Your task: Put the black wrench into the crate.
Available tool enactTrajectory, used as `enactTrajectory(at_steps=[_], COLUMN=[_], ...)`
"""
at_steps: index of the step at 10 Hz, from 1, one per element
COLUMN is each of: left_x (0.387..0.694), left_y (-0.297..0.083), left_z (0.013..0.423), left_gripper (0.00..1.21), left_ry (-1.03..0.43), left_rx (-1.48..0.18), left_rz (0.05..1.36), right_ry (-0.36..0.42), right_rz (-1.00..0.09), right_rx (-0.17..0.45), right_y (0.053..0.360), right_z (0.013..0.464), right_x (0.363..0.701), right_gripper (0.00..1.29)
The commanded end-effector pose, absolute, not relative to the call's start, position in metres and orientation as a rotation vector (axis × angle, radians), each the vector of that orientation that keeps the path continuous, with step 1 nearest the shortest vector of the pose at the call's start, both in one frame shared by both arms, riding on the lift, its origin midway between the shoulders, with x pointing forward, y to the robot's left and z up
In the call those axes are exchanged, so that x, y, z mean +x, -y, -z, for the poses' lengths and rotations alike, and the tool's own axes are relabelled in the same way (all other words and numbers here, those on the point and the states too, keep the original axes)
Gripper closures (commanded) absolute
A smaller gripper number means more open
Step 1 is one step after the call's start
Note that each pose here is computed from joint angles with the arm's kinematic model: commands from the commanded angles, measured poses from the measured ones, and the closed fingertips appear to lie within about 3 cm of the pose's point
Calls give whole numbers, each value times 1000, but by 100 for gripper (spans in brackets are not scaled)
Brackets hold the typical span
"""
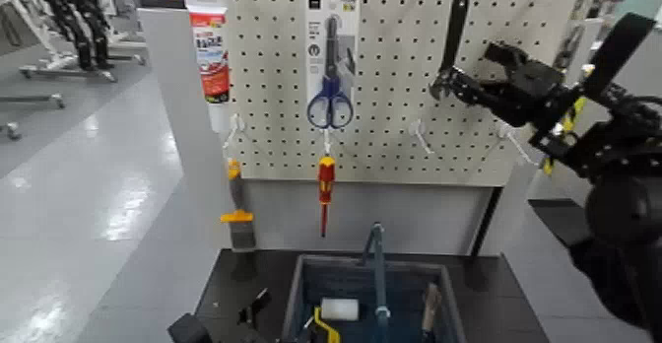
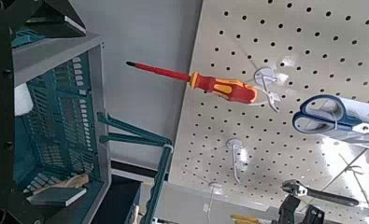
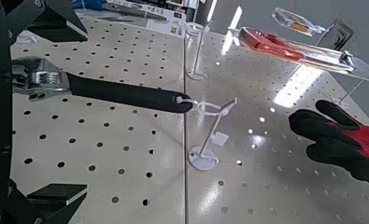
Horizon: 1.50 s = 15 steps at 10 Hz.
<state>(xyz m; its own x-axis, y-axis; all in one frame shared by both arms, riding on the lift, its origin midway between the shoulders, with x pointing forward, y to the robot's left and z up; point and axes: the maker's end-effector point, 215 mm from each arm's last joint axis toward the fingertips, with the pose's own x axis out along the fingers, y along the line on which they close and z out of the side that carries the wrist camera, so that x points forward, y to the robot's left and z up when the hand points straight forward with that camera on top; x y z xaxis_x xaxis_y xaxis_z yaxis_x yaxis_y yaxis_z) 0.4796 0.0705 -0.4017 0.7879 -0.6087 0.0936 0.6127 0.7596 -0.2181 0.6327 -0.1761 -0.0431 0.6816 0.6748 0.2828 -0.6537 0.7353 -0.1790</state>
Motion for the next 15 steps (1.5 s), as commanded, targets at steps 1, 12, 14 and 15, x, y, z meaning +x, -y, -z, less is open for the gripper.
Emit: enactTrajectory(at_steps=[1, 12, 14, 15], left_x=[480, 482, 481, 481], left_y=[-71, -69, -68, -68], left_z=[401, 399, 398, 398], left_gripper=[11, 11, 11, 11], left_ry=[20, 27, 28, 28], left_rx=[-240, -241, -241, -241], left_rz=[668, 674, 676, 676], right_ry=[313, 292, 313, 332], right_rz=[-814, -858, -859, -843], right_rx=[-42, -72, -81, -102], right_y=[163, 147, 147, 149], right_z=[41, 34, 26, 15], right_x=[638, 639, 636, 633], right_gripper=[39, 111, 111, 111])
